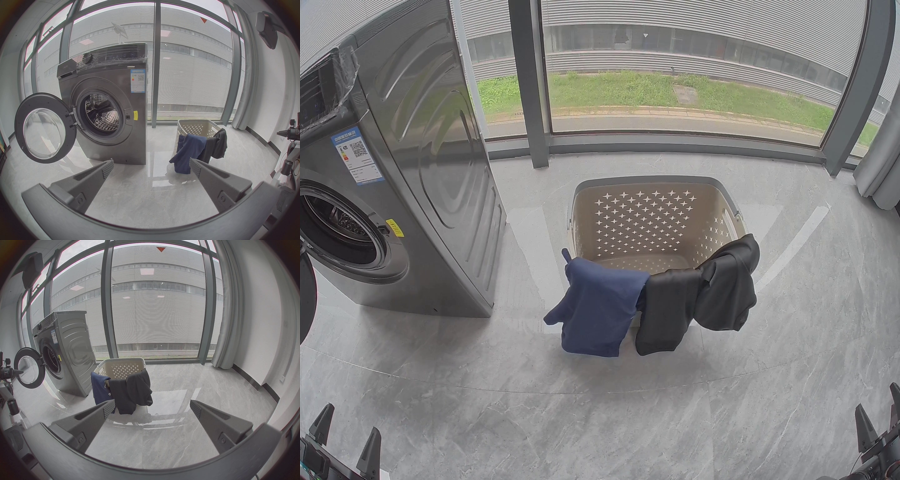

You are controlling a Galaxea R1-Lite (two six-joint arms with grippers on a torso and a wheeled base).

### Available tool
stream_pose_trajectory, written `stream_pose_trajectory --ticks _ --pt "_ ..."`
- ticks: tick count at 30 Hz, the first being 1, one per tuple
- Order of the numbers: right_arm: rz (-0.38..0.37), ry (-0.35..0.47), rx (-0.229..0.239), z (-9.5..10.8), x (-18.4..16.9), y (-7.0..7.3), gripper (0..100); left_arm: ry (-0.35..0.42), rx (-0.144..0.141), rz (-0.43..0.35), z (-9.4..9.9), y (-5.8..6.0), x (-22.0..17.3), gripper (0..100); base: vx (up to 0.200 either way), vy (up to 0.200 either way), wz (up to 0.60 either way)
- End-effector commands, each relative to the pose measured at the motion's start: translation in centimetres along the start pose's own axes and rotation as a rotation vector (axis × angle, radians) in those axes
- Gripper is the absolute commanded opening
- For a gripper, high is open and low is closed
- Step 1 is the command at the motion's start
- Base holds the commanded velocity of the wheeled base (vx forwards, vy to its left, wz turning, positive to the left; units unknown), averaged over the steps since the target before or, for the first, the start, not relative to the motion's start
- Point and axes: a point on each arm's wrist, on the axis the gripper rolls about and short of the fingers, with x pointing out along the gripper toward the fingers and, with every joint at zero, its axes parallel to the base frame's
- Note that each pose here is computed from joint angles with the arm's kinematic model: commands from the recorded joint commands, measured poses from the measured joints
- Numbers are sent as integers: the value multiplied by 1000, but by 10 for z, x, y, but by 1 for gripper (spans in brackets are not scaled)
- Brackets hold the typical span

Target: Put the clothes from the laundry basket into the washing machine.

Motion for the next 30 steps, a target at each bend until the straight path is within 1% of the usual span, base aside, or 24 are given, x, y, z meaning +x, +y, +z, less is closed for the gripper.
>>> stream_pose_trajectory --ticks 1,8,20,26,30 --pt "2 0 0 -5 0 0 100 8 0 0 -5 0 1 100 0 0 0" --pt "0 0 0 -5 0 0 100 8 -2 0 -5 0 1 100 0 0 0" --pt "0 0 0 -5 0 0 100 8 -2 0 -5 0 1 100 200 0 0" --pt "0 0 -2 -5 0 0 100 8 -2 0 -5 0 1 100 0 0 0" --pt "2 0 0 -5 0 0 100 8 -2 0 -5 0 1 100 0 -200 0"
